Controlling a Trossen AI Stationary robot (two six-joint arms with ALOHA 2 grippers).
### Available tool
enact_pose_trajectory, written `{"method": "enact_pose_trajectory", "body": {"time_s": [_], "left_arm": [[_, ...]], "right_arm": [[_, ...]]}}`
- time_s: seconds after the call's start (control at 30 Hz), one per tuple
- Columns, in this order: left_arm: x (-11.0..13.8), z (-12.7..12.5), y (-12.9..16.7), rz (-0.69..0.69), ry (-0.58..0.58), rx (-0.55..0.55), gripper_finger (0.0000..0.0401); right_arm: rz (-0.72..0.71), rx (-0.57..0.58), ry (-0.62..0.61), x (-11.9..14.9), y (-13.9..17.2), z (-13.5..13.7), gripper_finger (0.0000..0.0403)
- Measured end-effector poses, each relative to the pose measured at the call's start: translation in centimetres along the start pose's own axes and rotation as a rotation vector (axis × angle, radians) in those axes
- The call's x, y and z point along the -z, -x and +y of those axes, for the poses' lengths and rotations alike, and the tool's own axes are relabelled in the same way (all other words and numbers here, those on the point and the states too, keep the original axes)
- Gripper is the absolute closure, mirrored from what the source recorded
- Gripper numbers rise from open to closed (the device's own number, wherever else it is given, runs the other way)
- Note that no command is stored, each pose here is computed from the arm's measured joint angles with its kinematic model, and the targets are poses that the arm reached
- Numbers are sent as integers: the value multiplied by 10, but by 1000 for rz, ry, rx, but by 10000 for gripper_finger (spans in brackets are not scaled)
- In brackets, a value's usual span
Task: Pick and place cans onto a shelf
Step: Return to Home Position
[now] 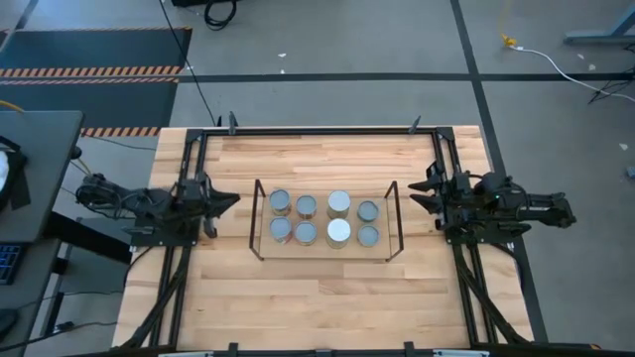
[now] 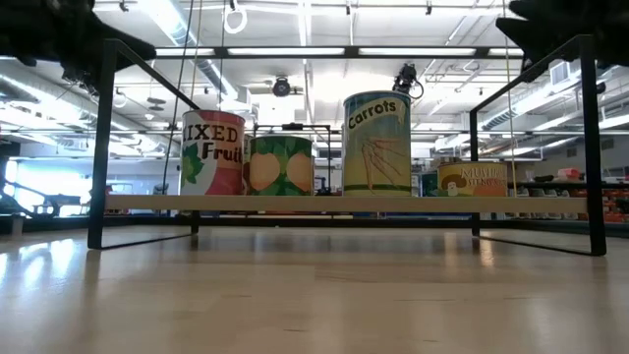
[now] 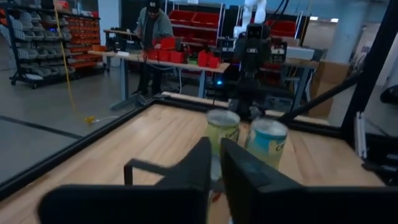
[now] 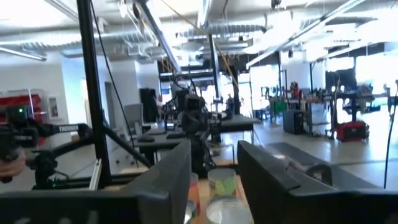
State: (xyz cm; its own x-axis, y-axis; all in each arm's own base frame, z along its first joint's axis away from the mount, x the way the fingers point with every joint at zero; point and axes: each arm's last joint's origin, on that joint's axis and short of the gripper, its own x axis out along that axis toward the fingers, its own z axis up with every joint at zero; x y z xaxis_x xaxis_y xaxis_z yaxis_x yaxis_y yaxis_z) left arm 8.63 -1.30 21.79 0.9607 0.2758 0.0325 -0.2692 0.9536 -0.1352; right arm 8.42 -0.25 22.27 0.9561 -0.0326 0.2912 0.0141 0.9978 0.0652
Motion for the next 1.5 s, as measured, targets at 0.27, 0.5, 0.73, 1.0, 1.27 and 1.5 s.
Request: {"method": "enact_pose_trajectory", "body": {"time_s": [0.27, 0.5, 0.73, 1.0, 1.27, 1.5], "left_arm": [[26, 3, 0, -46, -8, 0, 388], [39, 2, -3, -81, 16, 27, 395], [37, 0, -3, -101, 27, 71, 392], [43, -2, -3, -45, -10, 155, 397], [46, -4, -3, -14, -63, 239, 397], [45, 2, -7, -25, -85, 249, 399]], "right_arm": [[27, -21, -45, 14, 0, 0, 327], [9, 0, -100, 32, 0, -2, 384], [19, 20, -87, 33, 0, -3, 387], [135, 32, -62, 44, 1, -3, 379], [247, 44, -59, 55, 3, -4, 395], [243, 97, -9, 54, 3, -6, 397]]}}
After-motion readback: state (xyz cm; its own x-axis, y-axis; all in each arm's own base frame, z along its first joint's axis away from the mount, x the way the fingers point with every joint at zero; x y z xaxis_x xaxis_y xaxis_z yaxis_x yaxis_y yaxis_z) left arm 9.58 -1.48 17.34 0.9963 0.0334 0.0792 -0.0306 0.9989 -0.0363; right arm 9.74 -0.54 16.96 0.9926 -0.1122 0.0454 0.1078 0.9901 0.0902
